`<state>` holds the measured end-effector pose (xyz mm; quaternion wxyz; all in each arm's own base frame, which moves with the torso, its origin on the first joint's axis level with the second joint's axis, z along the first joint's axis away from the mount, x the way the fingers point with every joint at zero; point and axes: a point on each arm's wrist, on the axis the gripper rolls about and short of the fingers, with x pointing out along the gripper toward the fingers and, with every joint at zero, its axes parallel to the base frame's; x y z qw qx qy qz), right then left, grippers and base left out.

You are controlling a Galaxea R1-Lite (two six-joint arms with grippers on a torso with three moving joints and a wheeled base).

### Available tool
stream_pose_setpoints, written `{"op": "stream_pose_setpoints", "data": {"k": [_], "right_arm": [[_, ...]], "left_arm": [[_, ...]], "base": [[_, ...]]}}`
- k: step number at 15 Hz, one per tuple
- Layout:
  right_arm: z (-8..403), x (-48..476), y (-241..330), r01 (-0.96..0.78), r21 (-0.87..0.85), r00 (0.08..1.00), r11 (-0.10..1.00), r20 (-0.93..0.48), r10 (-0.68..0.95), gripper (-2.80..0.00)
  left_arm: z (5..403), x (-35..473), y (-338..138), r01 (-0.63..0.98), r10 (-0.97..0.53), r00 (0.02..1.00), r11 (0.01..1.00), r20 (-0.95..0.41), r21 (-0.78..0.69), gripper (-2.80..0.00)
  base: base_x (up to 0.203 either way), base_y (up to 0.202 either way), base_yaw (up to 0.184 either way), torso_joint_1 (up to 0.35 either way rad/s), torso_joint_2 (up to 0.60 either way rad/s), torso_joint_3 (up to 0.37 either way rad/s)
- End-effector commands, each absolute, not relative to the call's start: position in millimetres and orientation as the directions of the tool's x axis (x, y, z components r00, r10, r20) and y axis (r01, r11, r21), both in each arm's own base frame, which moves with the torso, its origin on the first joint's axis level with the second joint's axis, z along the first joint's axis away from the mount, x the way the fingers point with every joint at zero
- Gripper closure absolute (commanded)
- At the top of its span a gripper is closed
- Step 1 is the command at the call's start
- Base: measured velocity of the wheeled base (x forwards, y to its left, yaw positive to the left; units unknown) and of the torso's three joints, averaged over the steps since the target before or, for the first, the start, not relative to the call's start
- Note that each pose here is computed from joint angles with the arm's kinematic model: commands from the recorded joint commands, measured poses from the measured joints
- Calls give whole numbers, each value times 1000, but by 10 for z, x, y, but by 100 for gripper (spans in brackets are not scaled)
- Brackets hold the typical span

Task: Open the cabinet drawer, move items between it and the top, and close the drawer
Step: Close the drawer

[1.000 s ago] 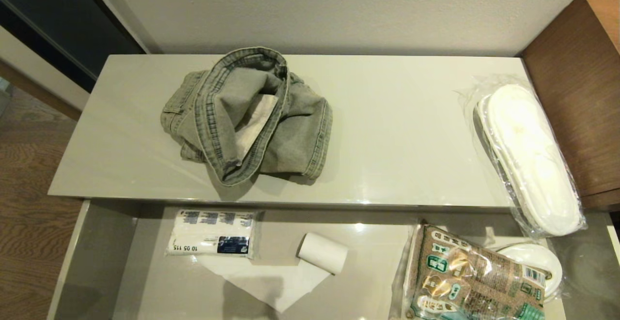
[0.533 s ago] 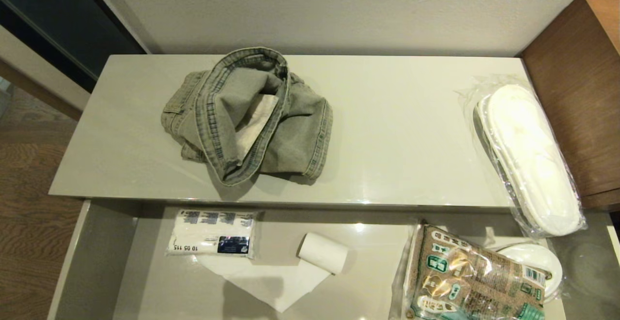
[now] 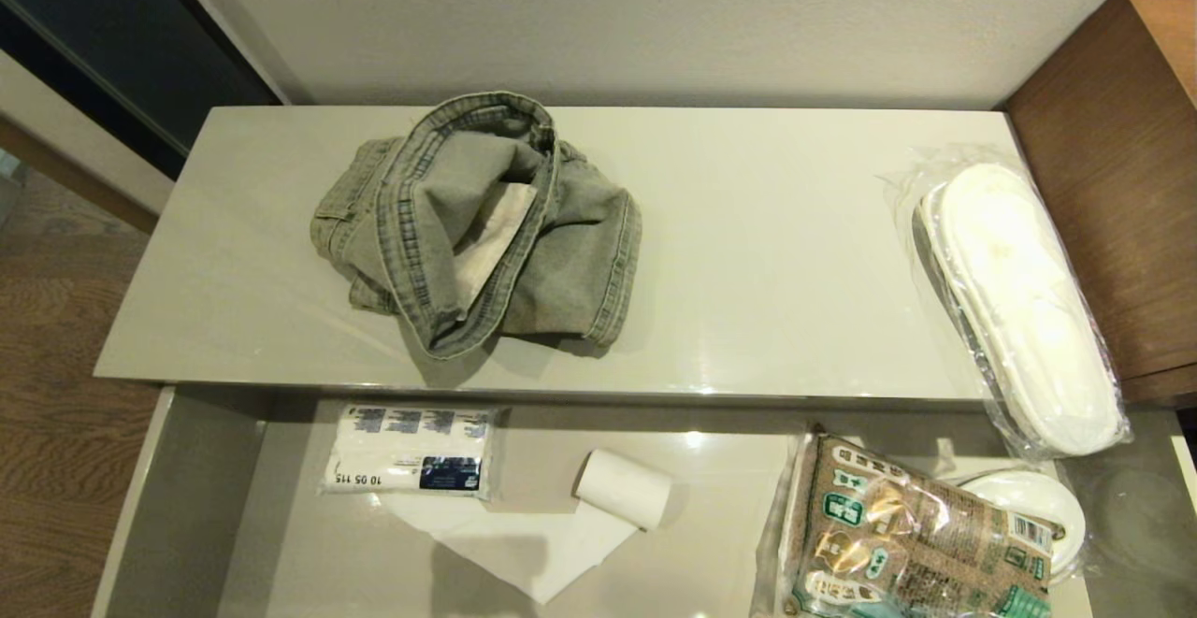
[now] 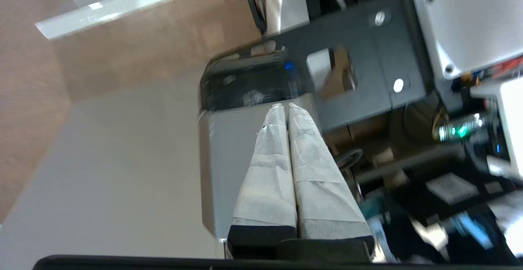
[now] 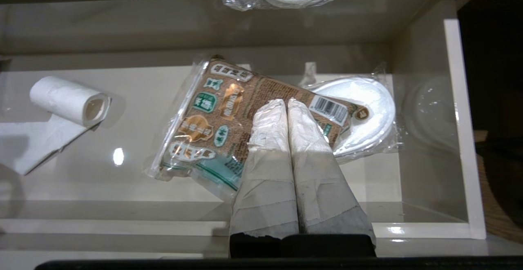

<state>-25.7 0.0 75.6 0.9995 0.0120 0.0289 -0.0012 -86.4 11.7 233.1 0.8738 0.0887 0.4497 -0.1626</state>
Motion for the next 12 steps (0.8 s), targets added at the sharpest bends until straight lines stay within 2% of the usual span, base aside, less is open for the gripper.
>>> {"op": "stream_pose_setpoints", "data": {"k": [1,4,7,9,12], "right_arm": [[756,-259,0,3,24,998,1000,-57,-2,0],[756,-259,0,3,24,998,1000,-57,-2,0],[756,-259,0,3,24,998,1000,-57,-2,0],[756,-259,0,3,24,998,1000,-57,-2,0],[756,-259,0,3,24,998,1000,-57,-2,0]], "left_arm": [[2292,-997,35,338,-176,595,940,-785,46,0],[2192,-1145,-167,272,-156,661,961,-734,41,0],[2100,-1202,-332,139,-59,807,986,-587,93,0],[2178,-1003,-320,48,3,927,991,-376,127,0],[2192,-557,-215,-29,48,991,988,-127,151,0]], "base": [[0,0,0,0,0,0],[0,0,0,0,0,0],[0,0,0,0,0,0],[0,0,0,0,0,0],[0,0,0,0,0,0]]}}
